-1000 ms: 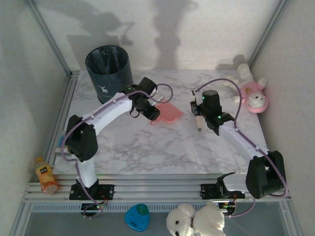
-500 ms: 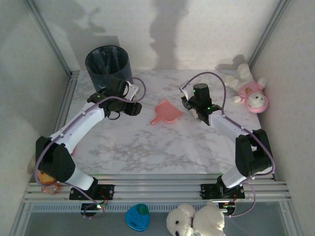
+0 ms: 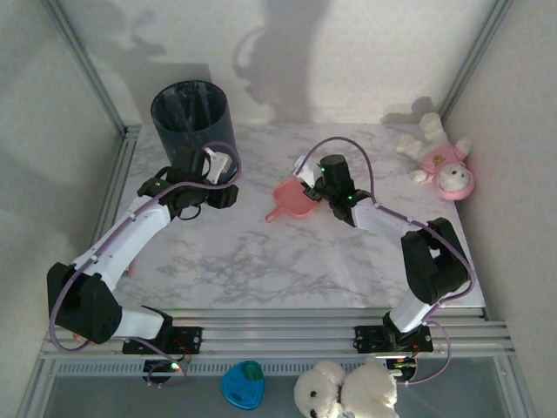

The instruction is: Sweep away the paper scraps from the table

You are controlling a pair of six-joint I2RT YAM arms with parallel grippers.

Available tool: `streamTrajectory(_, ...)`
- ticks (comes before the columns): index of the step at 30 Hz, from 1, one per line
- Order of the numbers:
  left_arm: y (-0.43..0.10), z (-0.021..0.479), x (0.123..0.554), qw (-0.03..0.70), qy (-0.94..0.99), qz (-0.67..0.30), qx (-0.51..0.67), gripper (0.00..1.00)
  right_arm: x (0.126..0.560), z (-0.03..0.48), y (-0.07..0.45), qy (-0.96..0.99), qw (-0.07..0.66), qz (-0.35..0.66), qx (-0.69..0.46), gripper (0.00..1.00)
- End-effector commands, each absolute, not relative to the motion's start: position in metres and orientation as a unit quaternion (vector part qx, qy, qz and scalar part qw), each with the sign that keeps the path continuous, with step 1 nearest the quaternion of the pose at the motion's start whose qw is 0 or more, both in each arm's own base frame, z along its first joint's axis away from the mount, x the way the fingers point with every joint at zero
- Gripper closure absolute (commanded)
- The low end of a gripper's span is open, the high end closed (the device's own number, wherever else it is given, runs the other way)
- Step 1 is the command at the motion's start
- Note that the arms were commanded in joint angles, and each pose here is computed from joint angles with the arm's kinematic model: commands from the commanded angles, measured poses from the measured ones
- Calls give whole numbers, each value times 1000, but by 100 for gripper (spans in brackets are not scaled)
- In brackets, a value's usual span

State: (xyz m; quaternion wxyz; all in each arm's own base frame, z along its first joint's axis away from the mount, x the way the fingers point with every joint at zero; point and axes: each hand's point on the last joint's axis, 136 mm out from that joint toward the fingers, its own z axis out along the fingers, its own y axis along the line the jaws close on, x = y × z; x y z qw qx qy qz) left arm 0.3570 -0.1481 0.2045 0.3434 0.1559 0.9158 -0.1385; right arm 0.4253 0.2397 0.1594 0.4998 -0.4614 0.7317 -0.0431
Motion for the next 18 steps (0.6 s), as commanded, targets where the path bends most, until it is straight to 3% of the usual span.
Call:
streamTrajectory(1,-145,213,360,363,910,-142,143,43,419,153,255,708,504,-41,-494,100)
streamTrajectory(10,-143,209,362,363,911,-140,138,43,394,131,276,684,487,-47,-541,98)
streamTrajectory(18,-140,205,363,359,913,-138,136,43,372,106,283,680,450,-45,-578,86)
